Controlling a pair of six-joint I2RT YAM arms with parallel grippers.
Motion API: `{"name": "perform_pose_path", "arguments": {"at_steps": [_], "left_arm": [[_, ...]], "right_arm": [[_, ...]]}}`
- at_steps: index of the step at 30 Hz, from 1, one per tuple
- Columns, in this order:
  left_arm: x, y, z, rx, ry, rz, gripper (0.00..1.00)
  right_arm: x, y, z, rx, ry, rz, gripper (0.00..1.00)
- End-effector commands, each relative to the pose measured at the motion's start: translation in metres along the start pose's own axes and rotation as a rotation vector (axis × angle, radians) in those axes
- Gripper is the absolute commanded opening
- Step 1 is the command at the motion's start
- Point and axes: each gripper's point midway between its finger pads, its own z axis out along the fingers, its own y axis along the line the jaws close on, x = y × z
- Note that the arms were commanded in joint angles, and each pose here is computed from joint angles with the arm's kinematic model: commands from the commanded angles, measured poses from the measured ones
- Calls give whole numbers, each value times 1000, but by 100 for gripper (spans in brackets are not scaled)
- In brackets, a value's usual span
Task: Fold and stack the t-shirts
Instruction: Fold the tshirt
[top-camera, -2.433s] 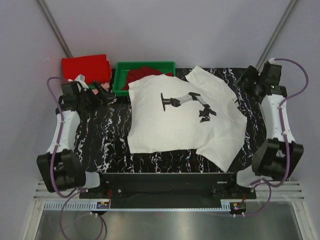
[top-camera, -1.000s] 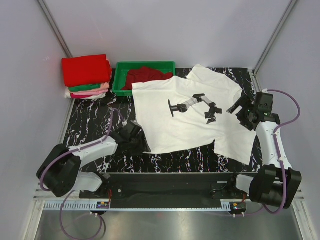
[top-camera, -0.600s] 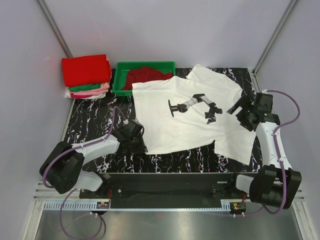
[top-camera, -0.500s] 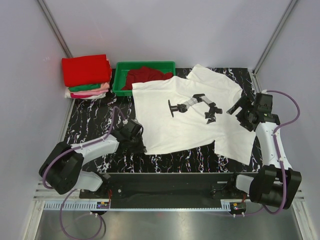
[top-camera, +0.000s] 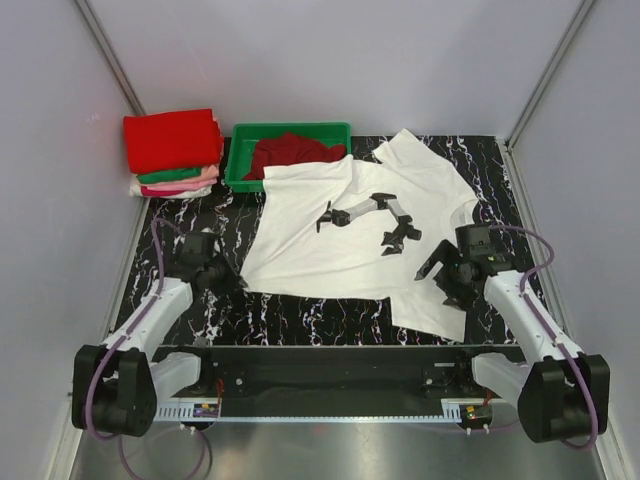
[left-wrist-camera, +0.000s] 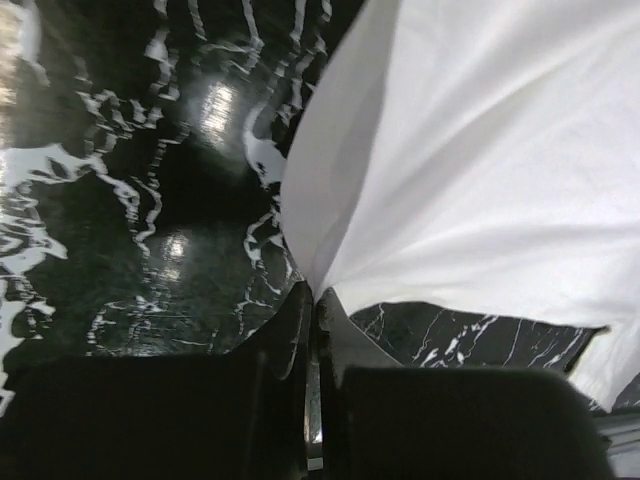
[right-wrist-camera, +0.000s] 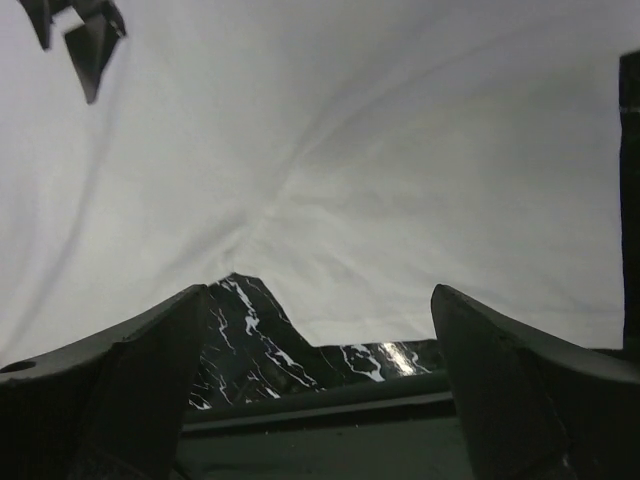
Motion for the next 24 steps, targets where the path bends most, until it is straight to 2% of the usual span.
{"name": "perform_pose_path", "arguments": {"at_steps": [1, 3, 6, 12, 16, 24], "left_arm": [[-19, 12, -4, 22, -25, -59, 0], [-21, 6, -4, 65, -10, -63, 0], [-18, 9, 4, 64, 18, -69, 0], [-27, 14, 5, 63, -3, -96, 0], [-56, 25, -7, 49, -65, -148, 0], [-98, 54, -16, 59, -121, -266, 0]], "right_arm": [[25, -19, -9, 83, 21, 57, 100], [30, -21, -16, 76, 0, 64, 100], [51, -17, -21, 74, 56, 56, 100], [85, -37, -11, 216, 86, -60, 100], [88, -40, -3, 228, 82, -32, 99], [93, -43, 4, 263, 100, -78, 98]]}}
